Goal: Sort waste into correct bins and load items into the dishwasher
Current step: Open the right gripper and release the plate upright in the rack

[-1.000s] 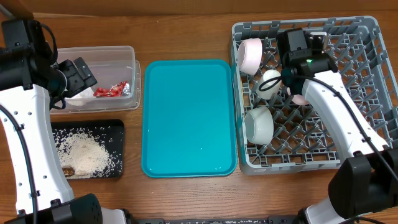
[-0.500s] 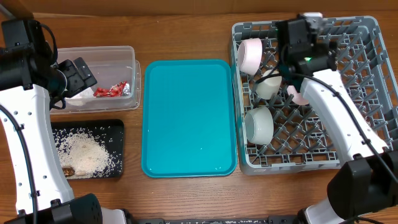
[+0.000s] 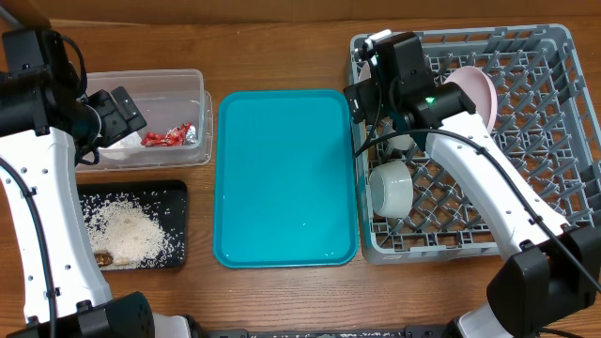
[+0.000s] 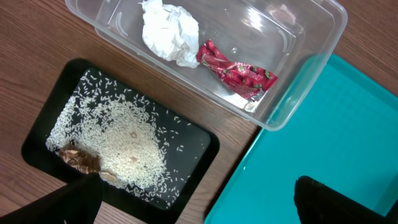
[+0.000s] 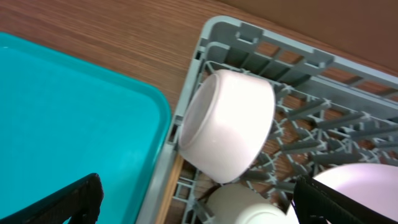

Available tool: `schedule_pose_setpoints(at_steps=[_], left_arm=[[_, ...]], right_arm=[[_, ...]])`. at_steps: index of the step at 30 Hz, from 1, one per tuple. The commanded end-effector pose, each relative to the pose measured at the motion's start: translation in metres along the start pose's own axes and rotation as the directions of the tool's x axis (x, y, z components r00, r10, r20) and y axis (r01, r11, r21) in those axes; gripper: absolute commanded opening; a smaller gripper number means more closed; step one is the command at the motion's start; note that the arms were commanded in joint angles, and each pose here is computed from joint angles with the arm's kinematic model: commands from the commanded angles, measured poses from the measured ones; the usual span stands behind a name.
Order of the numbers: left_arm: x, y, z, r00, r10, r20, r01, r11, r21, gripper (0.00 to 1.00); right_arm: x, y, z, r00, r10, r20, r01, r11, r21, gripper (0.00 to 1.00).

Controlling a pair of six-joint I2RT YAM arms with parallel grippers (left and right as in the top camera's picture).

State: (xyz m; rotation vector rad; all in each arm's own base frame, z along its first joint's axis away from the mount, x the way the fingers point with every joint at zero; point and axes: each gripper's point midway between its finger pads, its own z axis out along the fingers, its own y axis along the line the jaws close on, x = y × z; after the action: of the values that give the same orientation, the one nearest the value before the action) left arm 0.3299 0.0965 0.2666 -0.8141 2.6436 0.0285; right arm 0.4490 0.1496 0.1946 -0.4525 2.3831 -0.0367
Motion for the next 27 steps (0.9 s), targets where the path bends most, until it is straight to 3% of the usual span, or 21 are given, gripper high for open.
schedule_pose_setpoints(at_steps=[1, 18, 27], left_arm=[[-0.001, -0.001, 0.002, 1.0, -0.014, -0.003, 0.014, 1.0, 0.004, 1.0], [-0.001, -0.001, 0.002, 1.0, -0.014, -0.003, 0.014, 1.0, 0.004, 1.0], [-0.001, -0.001, 0.002, 1.0, -0.014, -0.003, 0.014, 1.0, 0.004, 1.0]], right_arm=[[-0.013, 0.006, -0.008, 0.999, -0.003, 0.037, 0.005, 0.999, -0.048, 1.0], [-0.01, 0.004, -0.005, 1.0, -0.002, 0.026, 0.003, 0.999, -0.045, 1.0], [0.009, 0.01, 0.026, 0.999, -0.013, -0.051, 0.011, 0.999, -0.051, 1.0]])
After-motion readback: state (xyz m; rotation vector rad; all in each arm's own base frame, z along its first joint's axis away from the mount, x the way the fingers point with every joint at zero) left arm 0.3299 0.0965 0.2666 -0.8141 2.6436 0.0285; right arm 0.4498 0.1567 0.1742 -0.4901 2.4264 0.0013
